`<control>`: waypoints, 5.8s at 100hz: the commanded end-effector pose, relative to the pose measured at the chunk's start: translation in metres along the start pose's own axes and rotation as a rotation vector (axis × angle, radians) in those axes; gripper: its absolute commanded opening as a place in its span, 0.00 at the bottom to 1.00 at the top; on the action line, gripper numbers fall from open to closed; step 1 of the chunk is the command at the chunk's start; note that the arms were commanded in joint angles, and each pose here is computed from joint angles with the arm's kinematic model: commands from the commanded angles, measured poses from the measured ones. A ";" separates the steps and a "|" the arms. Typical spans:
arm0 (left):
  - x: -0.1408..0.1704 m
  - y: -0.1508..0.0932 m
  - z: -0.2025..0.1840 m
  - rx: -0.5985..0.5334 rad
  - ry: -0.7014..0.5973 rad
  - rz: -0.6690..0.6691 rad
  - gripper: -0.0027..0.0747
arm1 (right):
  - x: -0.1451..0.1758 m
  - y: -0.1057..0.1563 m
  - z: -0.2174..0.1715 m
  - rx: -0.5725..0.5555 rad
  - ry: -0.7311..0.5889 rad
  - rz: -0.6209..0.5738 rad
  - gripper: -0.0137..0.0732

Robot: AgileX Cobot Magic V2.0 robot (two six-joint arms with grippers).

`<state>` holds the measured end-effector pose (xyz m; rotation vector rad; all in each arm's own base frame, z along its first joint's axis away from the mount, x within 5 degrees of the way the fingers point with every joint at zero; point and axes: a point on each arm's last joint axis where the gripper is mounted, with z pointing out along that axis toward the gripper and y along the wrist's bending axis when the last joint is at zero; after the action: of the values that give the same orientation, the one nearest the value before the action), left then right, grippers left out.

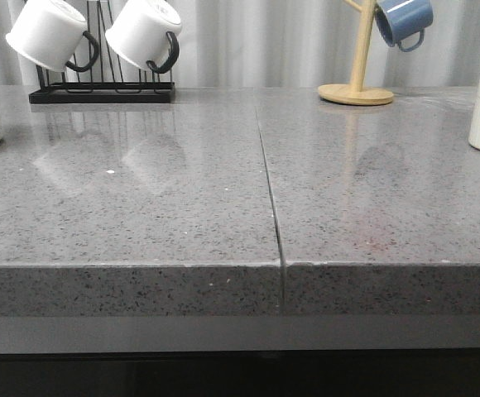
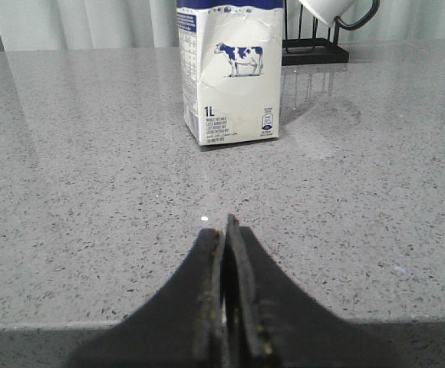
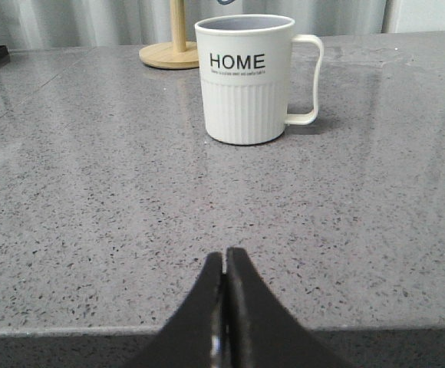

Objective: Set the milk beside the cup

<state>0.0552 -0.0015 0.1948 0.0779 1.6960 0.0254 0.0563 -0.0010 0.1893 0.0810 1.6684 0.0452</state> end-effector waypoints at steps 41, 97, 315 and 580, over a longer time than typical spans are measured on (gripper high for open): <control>0.006 0.000 0.001 -0.004 -0.069 -0.013 0.01 | -0.010 0.001 -0.002 -0.012 -0.097 -0.010 0.08; 0.006 0.000 0.001 -0.004 -0.069 -0.013 0.01 | -0.028 0.002 -0.006 -0.011 -0.095 -0.010 0.08; 0.006 0.000 0.001 -0.004 -0.069 -0.013 0.01 | -0.061 -0.055 0.207 0.183 -0.036 -0.001 0.49; 0.006 0.000 0.001 -0.004 -0.069 -0.013 0.01 | -0.071 0.147 0.283 -0.434 -0.002 -0.001 0.38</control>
<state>0.0552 -0.0015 0.1948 0.0779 1.6960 0.0254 0.3513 0.1350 0.2062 -0.2568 1.7632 0.3858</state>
